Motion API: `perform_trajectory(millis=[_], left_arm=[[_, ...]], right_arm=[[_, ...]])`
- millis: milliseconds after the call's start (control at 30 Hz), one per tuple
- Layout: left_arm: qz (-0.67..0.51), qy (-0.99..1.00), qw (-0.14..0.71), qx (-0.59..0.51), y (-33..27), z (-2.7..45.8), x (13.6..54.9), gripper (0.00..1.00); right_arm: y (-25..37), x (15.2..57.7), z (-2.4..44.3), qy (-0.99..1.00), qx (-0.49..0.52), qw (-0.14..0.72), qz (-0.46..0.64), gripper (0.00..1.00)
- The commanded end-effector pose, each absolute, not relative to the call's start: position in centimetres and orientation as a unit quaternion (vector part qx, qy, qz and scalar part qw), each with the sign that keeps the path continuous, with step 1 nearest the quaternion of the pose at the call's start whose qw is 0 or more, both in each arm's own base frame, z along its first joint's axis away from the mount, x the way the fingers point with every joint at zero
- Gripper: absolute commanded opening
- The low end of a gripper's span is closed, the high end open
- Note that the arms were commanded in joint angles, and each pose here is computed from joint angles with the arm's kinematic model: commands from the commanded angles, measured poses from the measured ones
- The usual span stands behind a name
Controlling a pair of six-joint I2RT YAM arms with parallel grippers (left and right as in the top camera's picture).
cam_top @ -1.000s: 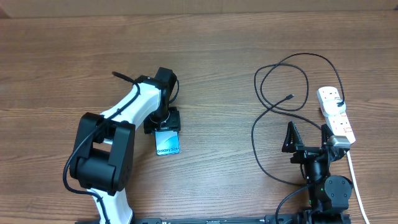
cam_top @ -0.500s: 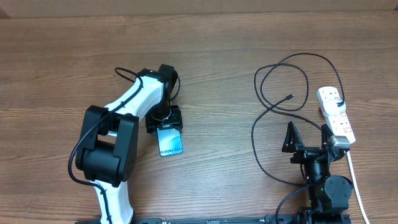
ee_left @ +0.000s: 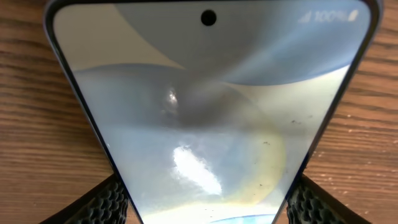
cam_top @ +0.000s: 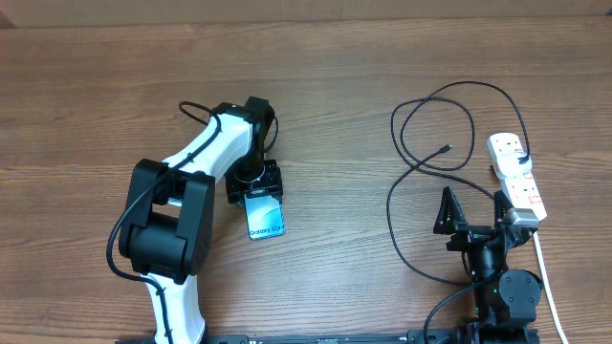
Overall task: Plug charger to phone and switch on socket
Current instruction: 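Lift the phone with the left gripper and raise it upright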
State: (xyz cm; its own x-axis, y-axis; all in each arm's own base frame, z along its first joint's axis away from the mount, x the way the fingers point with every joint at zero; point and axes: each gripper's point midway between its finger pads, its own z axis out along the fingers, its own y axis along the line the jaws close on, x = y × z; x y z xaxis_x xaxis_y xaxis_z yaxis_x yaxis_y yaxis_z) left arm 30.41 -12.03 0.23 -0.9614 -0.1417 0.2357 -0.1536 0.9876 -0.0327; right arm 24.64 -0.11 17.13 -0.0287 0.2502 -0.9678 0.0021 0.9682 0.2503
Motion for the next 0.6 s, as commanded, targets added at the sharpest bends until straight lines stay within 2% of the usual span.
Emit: perform_trajectory(millis=[0,567], left_arm=[[0.040,-0.990,0.113,0.077,-12.9,0.9,31.2,0.58],[0.045,-0.991,0.100,0.076,-13.5,5.2,33.1,0.57]], right_arm=[[-0.2,24.7,16.9,0.710,0.087,0.693,0.086,1.00],[-0.2,24.7,16.9,0.710,0.087,0.693,0.086,1.00]])
